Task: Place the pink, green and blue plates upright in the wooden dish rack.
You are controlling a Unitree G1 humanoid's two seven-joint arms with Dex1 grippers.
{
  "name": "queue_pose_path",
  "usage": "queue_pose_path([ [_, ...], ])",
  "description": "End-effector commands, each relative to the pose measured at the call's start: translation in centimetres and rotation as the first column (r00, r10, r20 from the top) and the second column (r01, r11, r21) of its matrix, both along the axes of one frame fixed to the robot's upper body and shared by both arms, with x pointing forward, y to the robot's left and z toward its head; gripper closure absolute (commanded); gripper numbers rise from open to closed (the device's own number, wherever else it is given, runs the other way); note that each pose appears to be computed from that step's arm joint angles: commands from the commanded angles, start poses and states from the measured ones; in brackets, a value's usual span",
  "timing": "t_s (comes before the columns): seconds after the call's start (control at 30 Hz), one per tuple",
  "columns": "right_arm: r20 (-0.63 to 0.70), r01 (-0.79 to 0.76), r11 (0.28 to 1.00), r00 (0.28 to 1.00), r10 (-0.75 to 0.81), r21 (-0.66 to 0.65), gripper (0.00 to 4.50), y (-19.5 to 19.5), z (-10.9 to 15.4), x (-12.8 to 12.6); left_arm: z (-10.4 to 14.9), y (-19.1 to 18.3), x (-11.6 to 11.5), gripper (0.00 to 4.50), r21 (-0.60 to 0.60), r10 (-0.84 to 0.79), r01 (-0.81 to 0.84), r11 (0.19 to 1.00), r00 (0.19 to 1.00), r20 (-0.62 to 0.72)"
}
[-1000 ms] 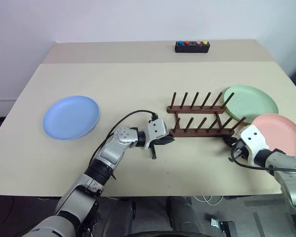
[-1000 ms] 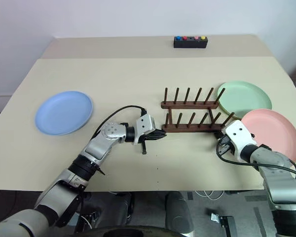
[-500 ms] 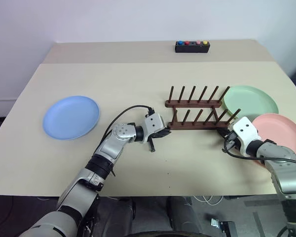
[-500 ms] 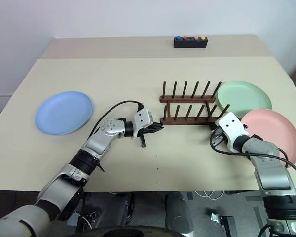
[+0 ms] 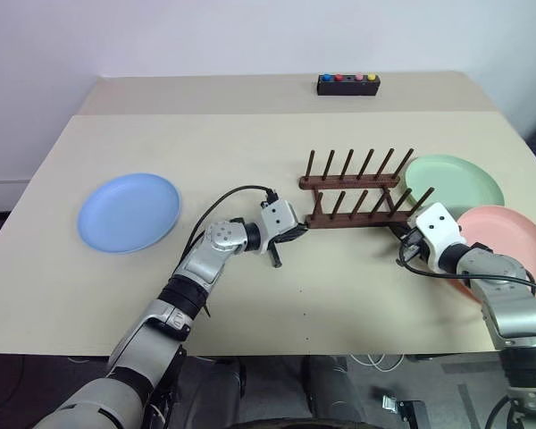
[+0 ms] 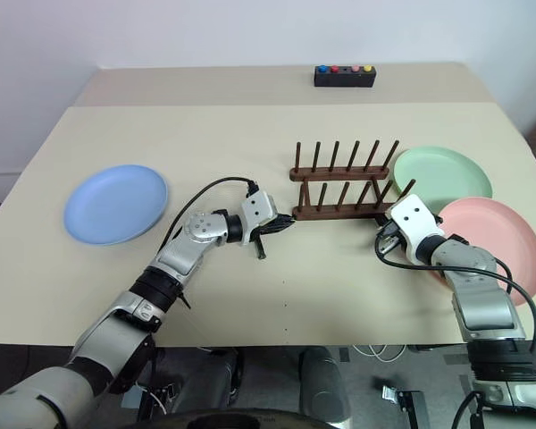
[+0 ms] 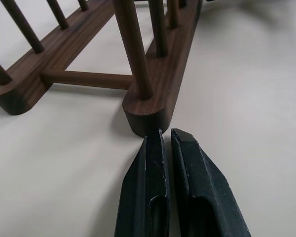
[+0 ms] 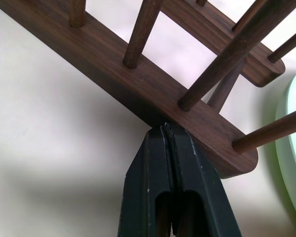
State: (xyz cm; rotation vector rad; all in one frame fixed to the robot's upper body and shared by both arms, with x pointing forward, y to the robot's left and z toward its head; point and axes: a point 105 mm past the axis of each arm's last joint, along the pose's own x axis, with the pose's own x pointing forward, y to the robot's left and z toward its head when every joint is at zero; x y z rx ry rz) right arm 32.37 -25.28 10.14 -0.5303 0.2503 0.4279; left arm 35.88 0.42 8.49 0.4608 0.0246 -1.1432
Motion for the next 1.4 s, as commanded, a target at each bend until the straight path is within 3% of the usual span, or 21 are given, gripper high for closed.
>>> queue_pose_path([
  [0.03,0.040,-0.018,1.000,0.999,0.018,-0.003,4.50,0.6,0.8,0.3,-0.2,0.7,0.6,4.26,0.019,0.039,-0.039,0.999,0.999,0.009],
  [0.23,0.055,-0.052,0.998,0.997,0.053,-0.021,4.50,0.8,1.6,-0.6,0.0,0.5,-0.1,4.26,0.007,0.001,-0.001,1.000,1.000,0.002],
  [0.4,0.053,-0.085,0.996,0.995,0.085,-0.008,4.50,-0.2,4.3,-3.8,1.3,1.6,-2.1,4.26,-0.053,-0.079,0.078,0.996,0.997,-0.018],
  [0.57,-0.005,-0.004,1.000,1.000,0.004,-0.013,2.24,-2.7,6.1,-7.4,2.6,2.8,-4.4,4.30,-0.131,-0.141,0.133,0.982,0.988,-0.055],
  [0.7,-0.028,0.108,0.993,0.994,-0.109,-0.049,0.09,-4.3,6.6,-9.1,2.4,2.8,-5.6,4.30,-0.142,-0.158,0.146,0.979,0.984,-0.080],
  [0.73,-0.054,0.123,0.991,0.991,-0.126,-0.045,0.04,-4.5,6.2,-9.6,2.5,2.7,-6.0,4.30,-0.158,-0.171,0.157,0.975,0.982,-0.085],
  [0.9,-0.149,0.213,0.976,0.965,-0.217,-0.043,0.04,-5.0,3.5,-10.3,3.2,1.5,-7.3,4.30,-0.195,-0.258,0.238,0.952,0.963,-0.084],
  [1.1,-0.187,0.290,0.953,0.935,-0.303,-0.091,0.04,-5.1,1.2,-10.4,3.2,0.8,-7.4,4.30,-0.177,-0.275,0.260,0.949,0.959,-0.071],
  [1.2,-0.193,0.289,0.949,0.931,-0.309,-0.126,0.89,-4.9,0.6,-10.5,3.0,0.7,-7.5,4.30,-0.177,-0.280,0.263,0.948,0.957,-0.076],
  [1.4,-0.170,0.322,0.932,0.922,-0.349,-0.168,3.89,-5.4,0.8,-10.3,3.0,0.4,-7.8,4.30,-0.187,-0.290,0.272,0.944,0.954,-0.079],
])
